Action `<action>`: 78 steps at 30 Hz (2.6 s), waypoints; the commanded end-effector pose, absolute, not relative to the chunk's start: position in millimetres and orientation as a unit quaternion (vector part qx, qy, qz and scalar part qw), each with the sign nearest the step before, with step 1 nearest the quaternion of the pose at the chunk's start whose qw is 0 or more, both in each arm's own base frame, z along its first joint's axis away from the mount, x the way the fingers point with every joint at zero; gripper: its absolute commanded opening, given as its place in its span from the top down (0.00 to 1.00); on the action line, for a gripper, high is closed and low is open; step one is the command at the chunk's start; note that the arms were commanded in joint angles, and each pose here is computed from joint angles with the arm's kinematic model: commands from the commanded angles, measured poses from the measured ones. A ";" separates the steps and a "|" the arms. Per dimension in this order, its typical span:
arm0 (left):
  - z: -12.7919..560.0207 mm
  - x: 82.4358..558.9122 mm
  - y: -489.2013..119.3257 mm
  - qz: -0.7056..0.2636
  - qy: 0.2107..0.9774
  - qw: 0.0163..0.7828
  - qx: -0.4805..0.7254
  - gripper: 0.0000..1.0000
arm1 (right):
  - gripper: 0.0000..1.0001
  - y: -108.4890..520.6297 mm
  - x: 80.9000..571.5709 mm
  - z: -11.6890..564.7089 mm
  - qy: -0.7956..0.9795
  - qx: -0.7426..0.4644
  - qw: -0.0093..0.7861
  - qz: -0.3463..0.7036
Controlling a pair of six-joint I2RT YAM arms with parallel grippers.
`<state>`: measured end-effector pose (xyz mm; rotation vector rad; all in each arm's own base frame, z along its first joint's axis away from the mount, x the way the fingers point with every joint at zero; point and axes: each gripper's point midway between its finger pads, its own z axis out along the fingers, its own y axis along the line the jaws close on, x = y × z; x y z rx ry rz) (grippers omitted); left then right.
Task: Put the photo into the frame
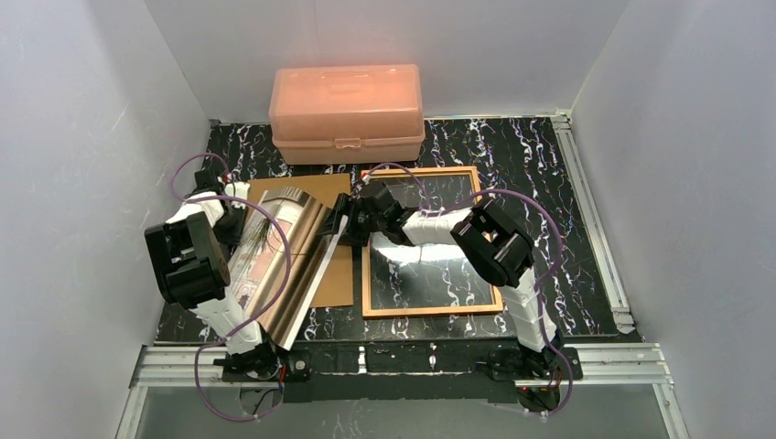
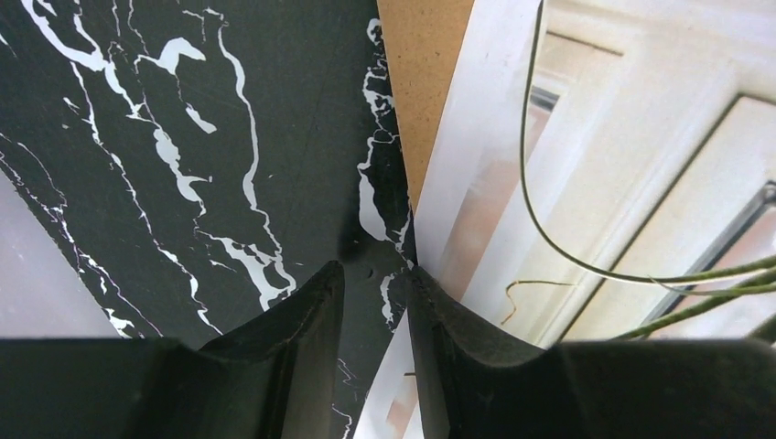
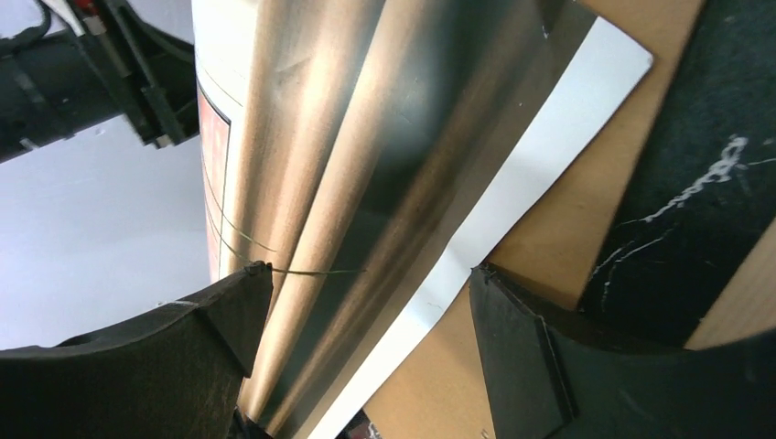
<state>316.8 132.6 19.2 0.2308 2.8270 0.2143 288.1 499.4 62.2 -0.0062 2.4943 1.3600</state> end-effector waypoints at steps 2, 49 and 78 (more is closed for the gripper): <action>-6.4 278.8 86.5 -0.016 0.992 0.080 0.099 0.69 | 0.14 517.9 277.4 105.4 0.805 -0.010 0.146 0.575; 25.7 289.1 70.1 -0.065 0.992 0.089 0.062 0.73 | 0.29 524.7 253.5 249.5 0.616 -0.066 0.182 0.764; 258.6 324.3 6.5 -0.263 0.927 0.261 0.065 0.24 | 0.99 411.7 277.4 373.2 0.689 -0.358 0.498 0.387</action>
